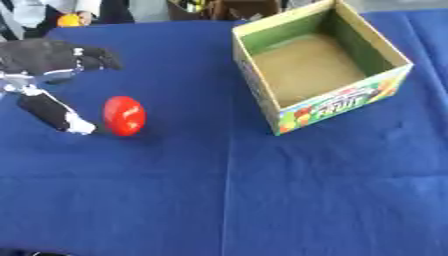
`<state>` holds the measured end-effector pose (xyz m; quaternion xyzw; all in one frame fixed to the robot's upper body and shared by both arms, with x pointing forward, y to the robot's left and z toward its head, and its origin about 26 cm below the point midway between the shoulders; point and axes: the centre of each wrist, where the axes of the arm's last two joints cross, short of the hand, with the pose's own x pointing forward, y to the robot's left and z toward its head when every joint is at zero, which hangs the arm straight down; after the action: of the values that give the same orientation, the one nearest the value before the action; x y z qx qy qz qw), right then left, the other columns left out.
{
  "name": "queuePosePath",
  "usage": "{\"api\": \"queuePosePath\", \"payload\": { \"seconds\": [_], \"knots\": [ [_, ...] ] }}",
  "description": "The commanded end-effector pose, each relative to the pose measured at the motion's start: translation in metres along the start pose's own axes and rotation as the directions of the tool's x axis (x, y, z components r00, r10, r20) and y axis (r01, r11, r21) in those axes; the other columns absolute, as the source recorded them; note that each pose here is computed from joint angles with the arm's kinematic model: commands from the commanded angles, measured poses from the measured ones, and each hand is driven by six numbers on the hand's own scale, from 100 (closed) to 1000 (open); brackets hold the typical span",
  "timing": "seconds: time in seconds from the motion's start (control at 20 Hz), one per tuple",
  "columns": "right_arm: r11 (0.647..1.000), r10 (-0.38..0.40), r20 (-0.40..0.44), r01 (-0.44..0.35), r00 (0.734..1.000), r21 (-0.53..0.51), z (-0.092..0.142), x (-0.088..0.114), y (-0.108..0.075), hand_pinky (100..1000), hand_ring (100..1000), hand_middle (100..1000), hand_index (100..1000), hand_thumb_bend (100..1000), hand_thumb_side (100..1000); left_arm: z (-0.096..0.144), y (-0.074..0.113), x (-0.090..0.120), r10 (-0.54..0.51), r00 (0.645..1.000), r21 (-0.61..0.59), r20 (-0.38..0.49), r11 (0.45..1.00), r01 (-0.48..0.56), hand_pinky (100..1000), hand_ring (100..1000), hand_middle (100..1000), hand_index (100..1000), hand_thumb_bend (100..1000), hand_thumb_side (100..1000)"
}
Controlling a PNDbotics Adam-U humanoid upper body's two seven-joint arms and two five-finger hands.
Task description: Pick up objects on the table and place them in the box.
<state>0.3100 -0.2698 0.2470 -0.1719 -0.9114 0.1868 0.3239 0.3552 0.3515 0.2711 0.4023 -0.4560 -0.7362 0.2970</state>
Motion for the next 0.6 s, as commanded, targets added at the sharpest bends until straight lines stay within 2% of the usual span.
{"api": "queuePosePath", "payload": {
  "seconds": [0.05, 0.35, 0.6],
  "knots": [
    [1.000, 0.009, 0.035, -0.009, 0.999, 0.002, -0.004, 0.007, -0.005, 697, 747, 501, 713, 257, 670, 0.004, 0.004, -0.010, -0.045, 0.999, -0.043, -0.029, 0.998, 0.044, 727, 887, 951, 1000, 602, 617],
    [1.000, 0.009, 0.036, -0.009, 0.999, 0.001, -0.004, 0.007, -0.005, 697, 748, 501, 713, 258, 671, -0.005, -0.006, -0.015, -0.045, 0.999, -0.077, -0.030, 0.996, 0.043, 713, 874, 942, 1000, 557, 587],
    [1.000, 0.007, 0.037, -0.007, 0.999, -0.001, -0.004, 0.008, -0.004, 698, 749, 501, 714, 259, 671, -0.012, -0.016, -0.020, -0.030, 0.999, -0.110, -0.029, 0.994, 0.027, 708, 866, 933, 1000, 560, 585]
  ]
}}
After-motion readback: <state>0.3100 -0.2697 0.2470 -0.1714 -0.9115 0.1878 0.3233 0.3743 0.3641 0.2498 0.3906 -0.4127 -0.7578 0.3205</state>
